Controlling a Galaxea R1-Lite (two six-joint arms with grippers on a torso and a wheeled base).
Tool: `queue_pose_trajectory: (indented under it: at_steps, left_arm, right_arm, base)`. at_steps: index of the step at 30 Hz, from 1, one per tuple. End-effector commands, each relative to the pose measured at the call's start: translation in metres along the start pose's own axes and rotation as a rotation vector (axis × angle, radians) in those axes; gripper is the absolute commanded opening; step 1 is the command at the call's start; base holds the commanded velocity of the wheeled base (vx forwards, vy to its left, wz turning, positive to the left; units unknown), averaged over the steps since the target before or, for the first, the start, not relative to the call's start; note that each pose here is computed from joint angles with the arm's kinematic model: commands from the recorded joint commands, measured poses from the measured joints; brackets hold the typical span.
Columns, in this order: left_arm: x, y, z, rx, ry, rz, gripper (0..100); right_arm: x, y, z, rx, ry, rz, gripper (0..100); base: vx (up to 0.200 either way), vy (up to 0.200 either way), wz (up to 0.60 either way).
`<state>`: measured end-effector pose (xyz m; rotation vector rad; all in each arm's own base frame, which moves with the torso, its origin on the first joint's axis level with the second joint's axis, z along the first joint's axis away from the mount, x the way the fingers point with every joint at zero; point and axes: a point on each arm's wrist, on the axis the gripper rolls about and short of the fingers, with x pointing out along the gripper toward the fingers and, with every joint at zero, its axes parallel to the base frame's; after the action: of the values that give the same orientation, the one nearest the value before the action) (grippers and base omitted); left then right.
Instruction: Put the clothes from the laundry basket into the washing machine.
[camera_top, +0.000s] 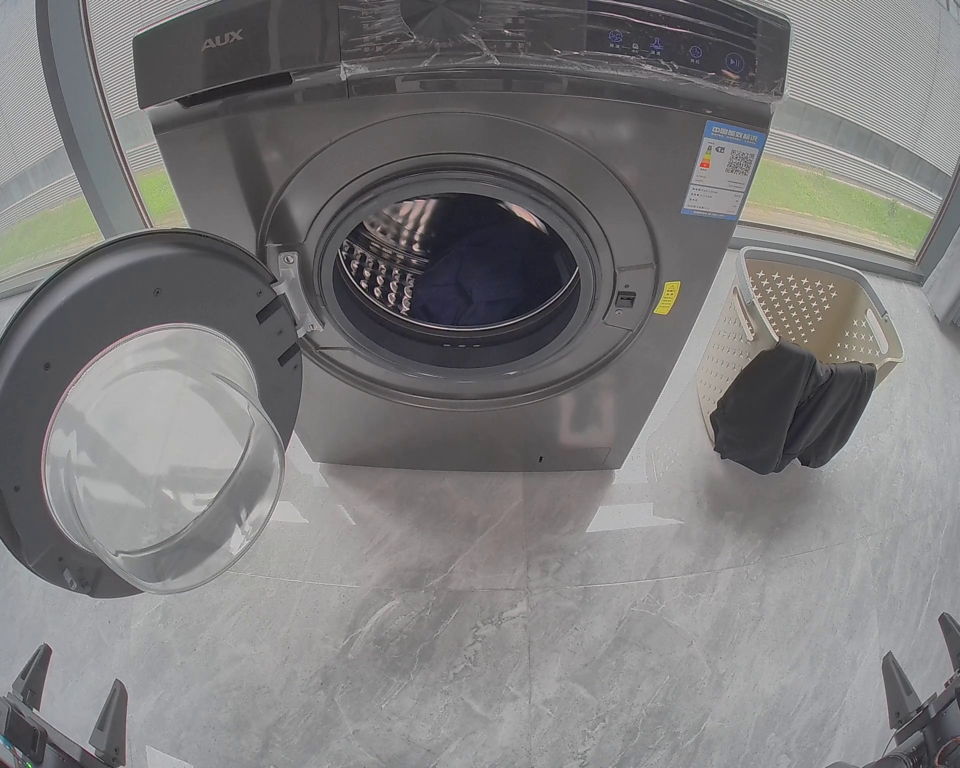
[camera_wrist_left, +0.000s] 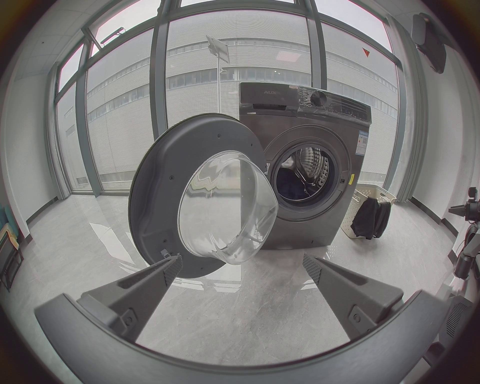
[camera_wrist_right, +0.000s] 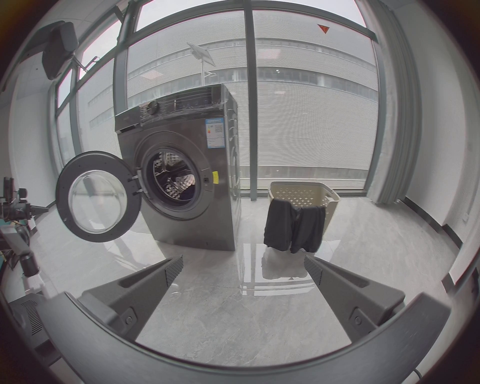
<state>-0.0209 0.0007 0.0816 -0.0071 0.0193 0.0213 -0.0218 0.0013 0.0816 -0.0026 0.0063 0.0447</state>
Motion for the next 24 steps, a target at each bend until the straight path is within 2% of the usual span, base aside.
queue_pose_trajectory:
  at_steps: [1,3,11,16,24]
  left_arm:
    - [-0.0014,-0.0001,-0.0061,-0.001,-0.010,0.003,100]
    - [-0.0014,-0.0001,-0.0056,-0.010,-0.010,0.002,100]
    - [-0.0013,-0.0001,-0.0060,-0.002,-0.009,0.002,100]
    - [-0.0013,-0.0001,-0.0060,-0.013,-0.009,0.003,100]
    - [-0.0013,-0.0001,-0.0059,-0.002,-0.010,0.003,100]
  right_arm:
    - [-0.0003,-0.0011,-0.0054,0.004,0.007,-0.040,100]
    - [-0.0001,-0.0010,-0.0052,0.003,0.007,-0.045,100]
    - [-0.0004,-0.0011,-0.0054,-0.003,-0.003,-0.042,100]
    - [-0.0004,-0.0011,-0.0054,-0.002,-0.003,-0.042,100]
    - [-0.0004,-0.0011,-0.0054,-0.003,-0.003,-0.043,100]
  base:
    - [0.000,0.000,0.00]
    - [0.000,-0.100,0.00]
    - [0.000,-0.200,0.00]
    - [0.000,-0.200,0.00]
    - [0.000,-0.200,0.00]
